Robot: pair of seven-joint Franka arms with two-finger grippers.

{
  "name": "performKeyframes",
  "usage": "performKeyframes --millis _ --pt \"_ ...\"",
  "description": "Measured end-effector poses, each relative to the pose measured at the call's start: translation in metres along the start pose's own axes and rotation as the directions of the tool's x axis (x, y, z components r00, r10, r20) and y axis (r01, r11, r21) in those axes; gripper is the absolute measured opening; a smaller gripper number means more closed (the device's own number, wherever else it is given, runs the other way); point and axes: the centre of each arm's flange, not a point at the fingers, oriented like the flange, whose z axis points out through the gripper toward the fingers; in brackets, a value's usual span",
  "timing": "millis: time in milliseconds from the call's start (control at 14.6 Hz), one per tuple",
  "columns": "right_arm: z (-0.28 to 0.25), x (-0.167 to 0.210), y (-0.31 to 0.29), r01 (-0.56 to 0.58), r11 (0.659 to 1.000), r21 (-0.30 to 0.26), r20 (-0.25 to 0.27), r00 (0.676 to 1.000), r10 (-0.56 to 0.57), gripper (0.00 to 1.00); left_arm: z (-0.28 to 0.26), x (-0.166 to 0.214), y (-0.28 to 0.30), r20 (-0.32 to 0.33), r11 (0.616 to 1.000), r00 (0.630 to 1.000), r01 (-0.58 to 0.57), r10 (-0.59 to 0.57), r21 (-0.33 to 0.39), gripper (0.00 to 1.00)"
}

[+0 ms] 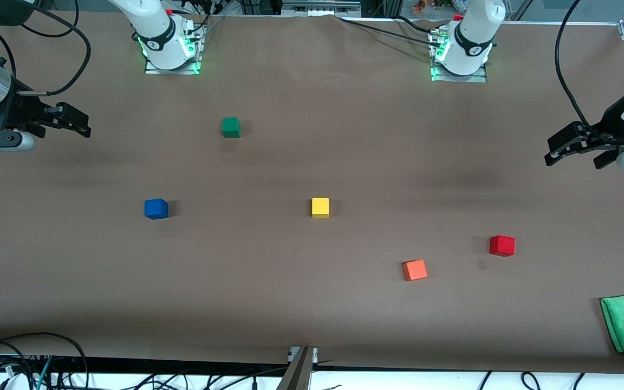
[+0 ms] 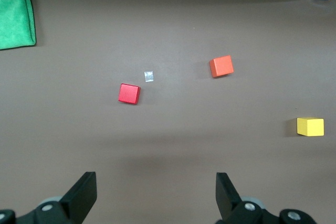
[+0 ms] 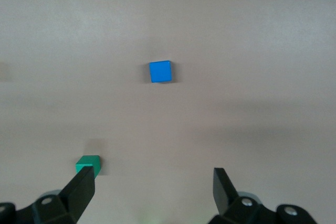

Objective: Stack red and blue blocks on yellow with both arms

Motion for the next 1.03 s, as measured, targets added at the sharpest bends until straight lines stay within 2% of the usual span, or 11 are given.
performKeyframes --millis 1027 --pt "0.000 0.000 0.001 -0.002 1.000 0.001 -0.002 1.000 0.002 1.00 0.000 -0.002 -0.013 0.017 1.000 1.000 0.022 -0.022 0.005 1.00"
